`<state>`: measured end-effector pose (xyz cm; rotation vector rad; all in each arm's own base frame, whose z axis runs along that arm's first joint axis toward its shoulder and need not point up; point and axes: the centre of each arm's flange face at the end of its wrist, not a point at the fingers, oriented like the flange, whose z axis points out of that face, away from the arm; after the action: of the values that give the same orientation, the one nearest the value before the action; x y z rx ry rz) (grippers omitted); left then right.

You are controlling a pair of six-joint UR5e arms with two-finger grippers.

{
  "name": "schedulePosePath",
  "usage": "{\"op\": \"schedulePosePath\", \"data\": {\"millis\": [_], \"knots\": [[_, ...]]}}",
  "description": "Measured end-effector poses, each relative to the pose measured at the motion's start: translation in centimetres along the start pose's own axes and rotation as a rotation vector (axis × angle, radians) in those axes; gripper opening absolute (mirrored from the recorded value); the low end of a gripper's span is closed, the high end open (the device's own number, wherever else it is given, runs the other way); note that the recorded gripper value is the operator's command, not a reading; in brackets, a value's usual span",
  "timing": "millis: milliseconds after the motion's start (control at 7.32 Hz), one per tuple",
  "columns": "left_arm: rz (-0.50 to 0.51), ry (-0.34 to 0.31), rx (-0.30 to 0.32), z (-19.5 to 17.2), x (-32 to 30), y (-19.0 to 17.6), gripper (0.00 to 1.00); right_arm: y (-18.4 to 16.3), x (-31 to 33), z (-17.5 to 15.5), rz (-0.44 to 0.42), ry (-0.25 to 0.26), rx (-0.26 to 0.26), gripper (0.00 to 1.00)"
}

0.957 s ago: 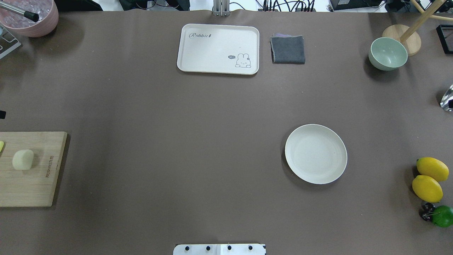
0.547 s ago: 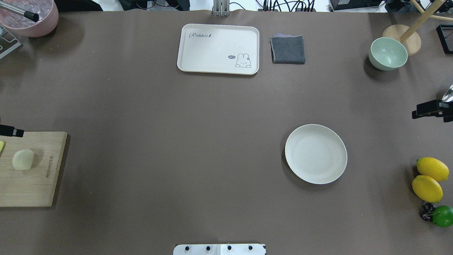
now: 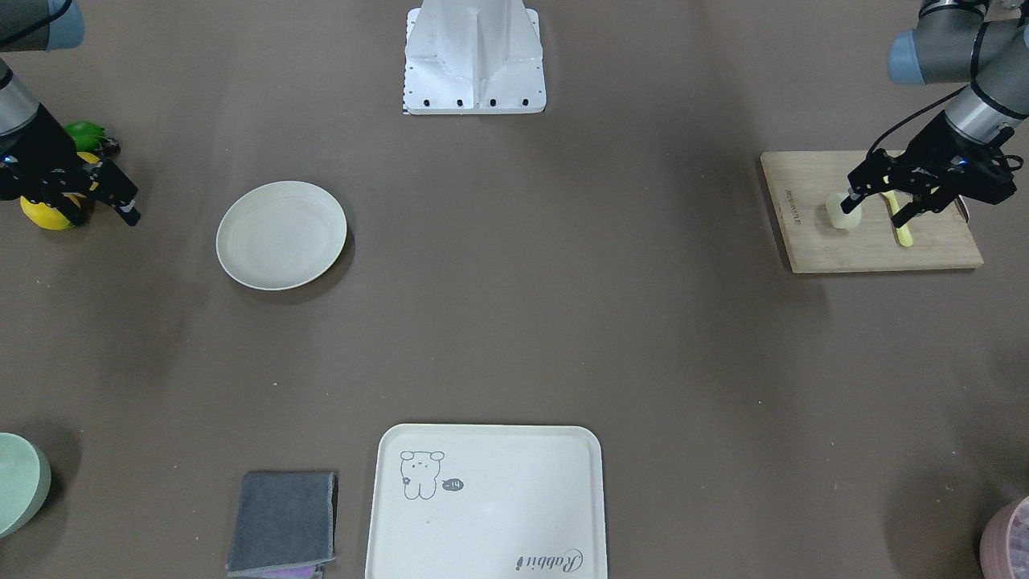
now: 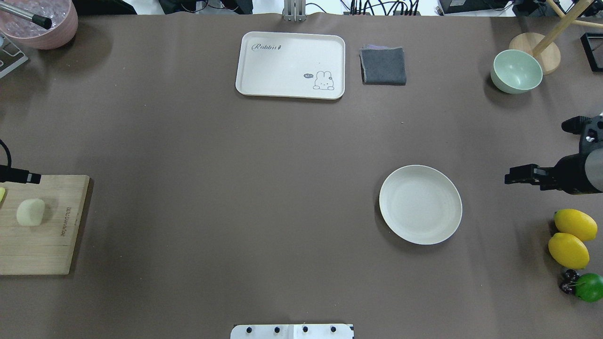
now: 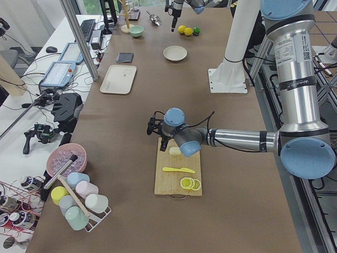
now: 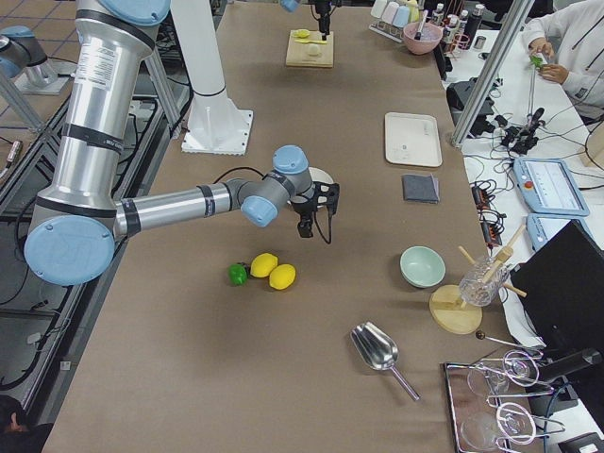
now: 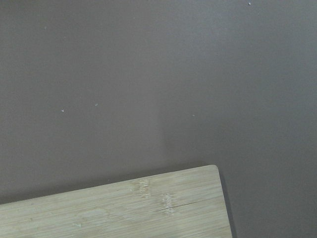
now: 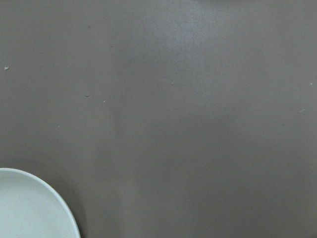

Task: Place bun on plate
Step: 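Move the right gripper toward the white plate's rim nearest it, then grip the plate rim with the right gripper and slide it toward the table center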

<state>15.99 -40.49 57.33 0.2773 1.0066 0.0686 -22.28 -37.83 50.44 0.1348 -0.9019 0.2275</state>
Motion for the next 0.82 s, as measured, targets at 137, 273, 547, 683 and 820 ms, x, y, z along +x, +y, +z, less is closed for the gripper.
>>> {"op": "schedulePosePath", "data": {"millis": [137,273,547,683,820], "knots": [[0.005,0.003,0.003,0.0,0.2,-0.1,0.97,0.4,-2.1,1.5,0.002,-0.013,-0.003,0.87],[0.009,0.007,0.006,0.0,0.3,-0.3,0.97,1.0,-4.1,3.4,-0.008,-0.020,-0.008,0.79],[0.012,0.010,0.010,-0.1,0.3,-0.3,0.97,3.0,-6.6,6.1,-0.054,-0.018,-0.021,0.51],[0.014,0.012,0.013,-0.2,0.4,-0.4,0.97,4.0,-7.2,6.8,-0.075,-0.014,-0.025,0.38],[0.016,0.013,0.015,-0.2,0.4,-0.4,0.97,4.6,-7.4,7.2,-0.087,-0.011,-0.030,0.33]]}}
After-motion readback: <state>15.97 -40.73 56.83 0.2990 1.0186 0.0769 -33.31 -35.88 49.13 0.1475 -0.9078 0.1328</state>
